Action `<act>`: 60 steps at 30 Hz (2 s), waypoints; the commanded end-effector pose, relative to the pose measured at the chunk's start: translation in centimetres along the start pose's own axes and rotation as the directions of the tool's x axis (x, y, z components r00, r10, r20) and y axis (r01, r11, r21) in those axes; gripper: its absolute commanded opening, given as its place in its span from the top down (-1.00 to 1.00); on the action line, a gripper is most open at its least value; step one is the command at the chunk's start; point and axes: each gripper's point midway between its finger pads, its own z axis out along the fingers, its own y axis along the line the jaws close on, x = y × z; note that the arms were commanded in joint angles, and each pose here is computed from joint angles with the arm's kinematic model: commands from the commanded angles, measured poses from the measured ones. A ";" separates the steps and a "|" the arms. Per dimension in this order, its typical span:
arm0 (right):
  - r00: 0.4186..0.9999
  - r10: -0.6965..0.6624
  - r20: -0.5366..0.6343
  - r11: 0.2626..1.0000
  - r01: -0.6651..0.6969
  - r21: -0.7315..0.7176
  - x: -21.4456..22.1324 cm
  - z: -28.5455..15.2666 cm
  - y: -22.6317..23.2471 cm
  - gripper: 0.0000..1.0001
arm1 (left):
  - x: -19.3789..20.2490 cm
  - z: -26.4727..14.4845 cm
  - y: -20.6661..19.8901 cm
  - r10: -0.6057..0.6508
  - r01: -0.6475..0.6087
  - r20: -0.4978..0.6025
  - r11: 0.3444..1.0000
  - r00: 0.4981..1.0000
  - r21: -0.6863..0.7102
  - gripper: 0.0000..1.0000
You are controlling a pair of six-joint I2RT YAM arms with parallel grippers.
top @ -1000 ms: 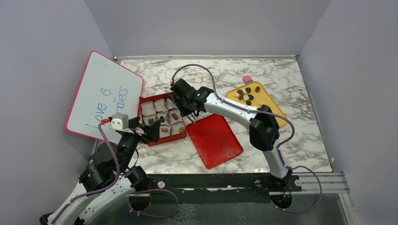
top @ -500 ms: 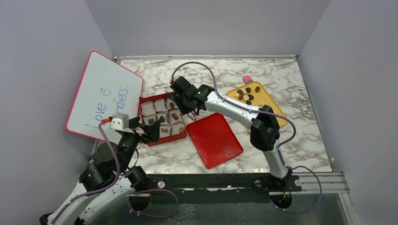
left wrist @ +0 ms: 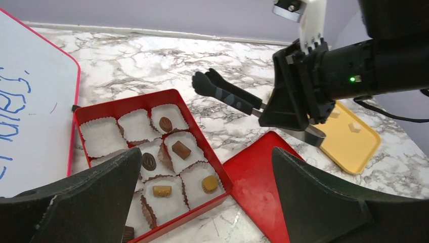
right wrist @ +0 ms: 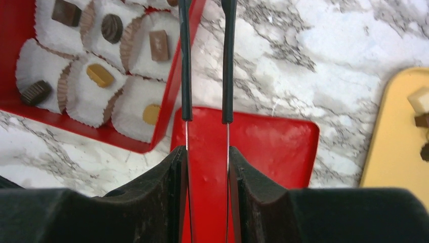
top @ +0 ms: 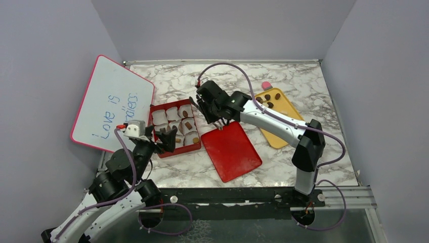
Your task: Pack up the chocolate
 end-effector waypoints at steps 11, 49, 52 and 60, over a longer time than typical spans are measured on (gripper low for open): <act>0.979 0.200 -0.021 0.952 -0.190 0.239 4.8 -6.3 -13.8 0.26 | 1.4 1.0 -0.6 0.040 -0.040 -0.058 0.999 0.997 0.007 -0.98; 0.834 0.543 -0.097 0.712 -0.395 0.580 18.8 -8.7 -27.4 0.18 | 1.4 0.7 -1.3 0.024 -0.021 -0.058 0.999 0.998 0.049 -0.98; 0.835 0.542 -0.092 0.702 -0.390 0.596 18.9 -8.7 -27.8 0.16 | 1.4 0.7 -1.3 0.023 -0.020 -0.058 0.998 0.998 0.053 -0.98; 0.833 0.544 -0.099 0.706 -0.391 0.590 19.2 -8.0 -28.2 0.13 | 1.6 0.8 -1.3 0.033 -0.029 -0.067 0.998 0.997 0.049 -0.98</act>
